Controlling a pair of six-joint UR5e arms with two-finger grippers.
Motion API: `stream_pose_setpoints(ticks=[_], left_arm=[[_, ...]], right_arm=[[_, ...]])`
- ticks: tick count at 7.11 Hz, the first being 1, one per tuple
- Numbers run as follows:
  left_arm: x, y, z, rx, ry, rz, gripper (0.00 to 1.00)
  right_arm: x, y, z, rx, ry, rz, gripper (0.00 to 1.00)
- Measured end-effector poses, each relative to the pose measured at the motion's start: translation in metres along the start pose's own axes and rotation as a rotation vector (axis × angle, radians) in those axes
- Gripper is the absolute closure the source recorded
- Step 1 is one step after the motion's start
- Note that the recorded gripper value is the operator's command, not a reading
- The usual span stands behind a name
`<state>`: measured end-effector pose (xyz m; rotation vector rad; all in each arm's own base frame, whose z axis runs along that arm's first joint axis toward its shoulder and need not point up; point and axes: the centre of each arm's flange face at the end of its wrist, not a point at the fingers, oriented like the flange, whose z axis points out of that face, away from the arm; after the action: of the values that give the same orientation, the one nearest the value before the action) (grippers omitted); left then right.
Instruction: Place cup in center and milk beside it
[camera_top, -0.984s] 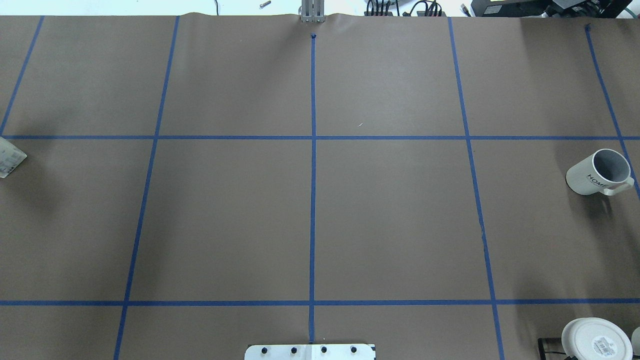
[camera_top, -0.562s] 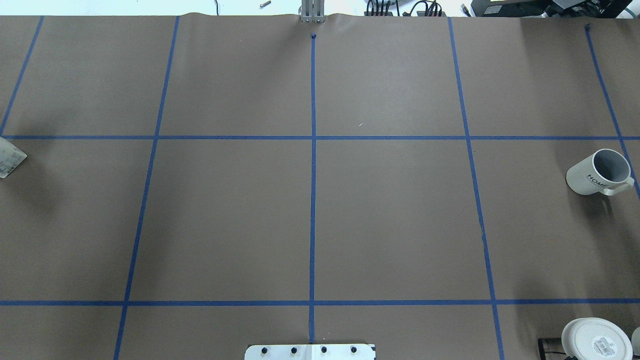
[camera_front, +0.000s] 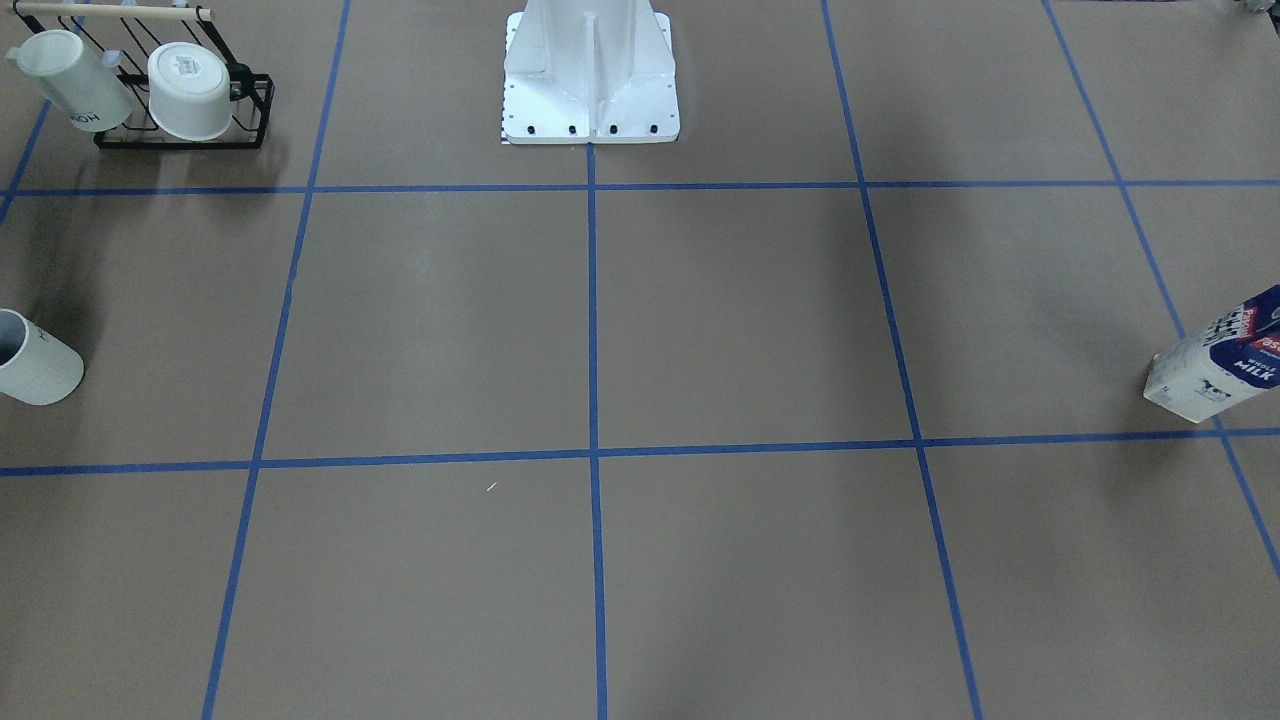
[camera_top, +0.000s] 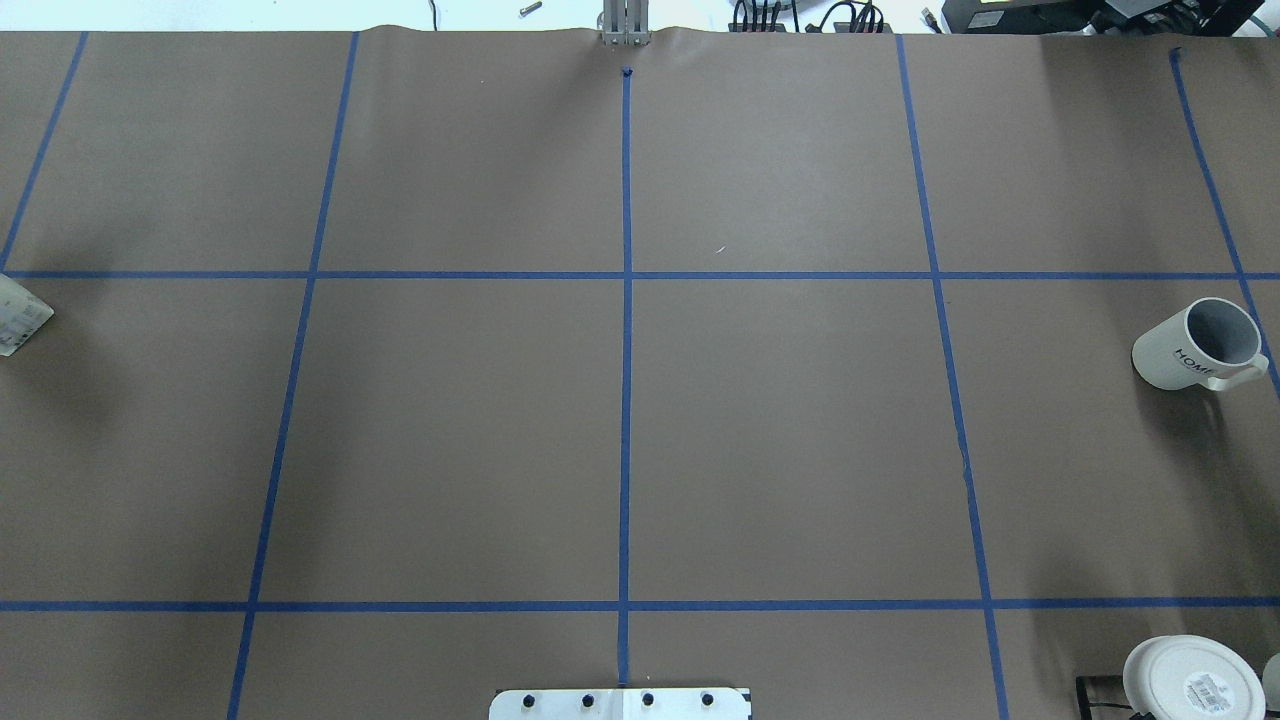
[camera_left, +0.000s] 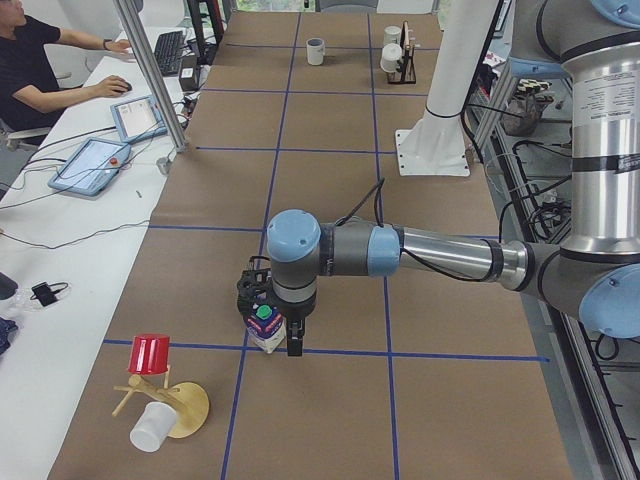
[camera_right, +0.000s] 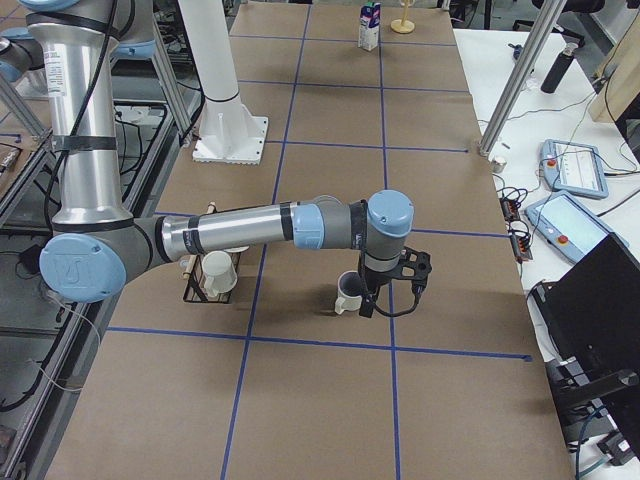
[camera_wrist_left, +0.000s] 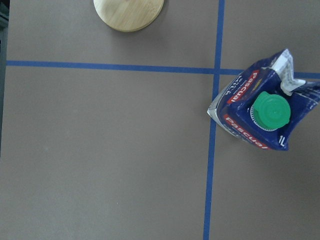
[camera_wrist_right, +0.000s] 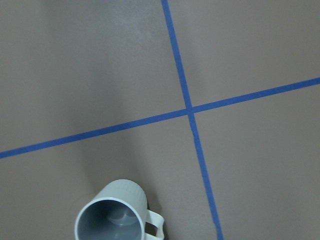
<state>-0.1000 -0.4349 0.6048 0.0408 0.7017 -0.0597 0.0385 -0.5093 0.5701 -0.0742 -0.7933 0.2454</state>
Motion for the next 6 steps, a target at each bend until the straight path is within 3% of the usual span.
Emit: stream_pose_setpoints(ticks=[1,3,4,6], left_arm=[[-0.001,-0.001,0.001,0.004,0.0,0.003,0.02],[0.002,-0.005,-0.003,0.015,0.0,0.009,0.02],[0.005,-0.009,-0.005,0.022,-0.002,0.014,0.02],[0.01,-0.017,-0.012,0.034,-0.008,0.028,0.02]], right_arm=[[-0.007,0.002,0.0,0.017,-0.038,-0.003,0.0],[-0.011,0.014,0.028,0.075,-0.088,-0.137,0.0],[-0.022,0.019,0.051,0.082,-0.099,-0.22,0.0],[-0.044,0.028,0.091,0.062,-0.066,-0.323,0.0]])
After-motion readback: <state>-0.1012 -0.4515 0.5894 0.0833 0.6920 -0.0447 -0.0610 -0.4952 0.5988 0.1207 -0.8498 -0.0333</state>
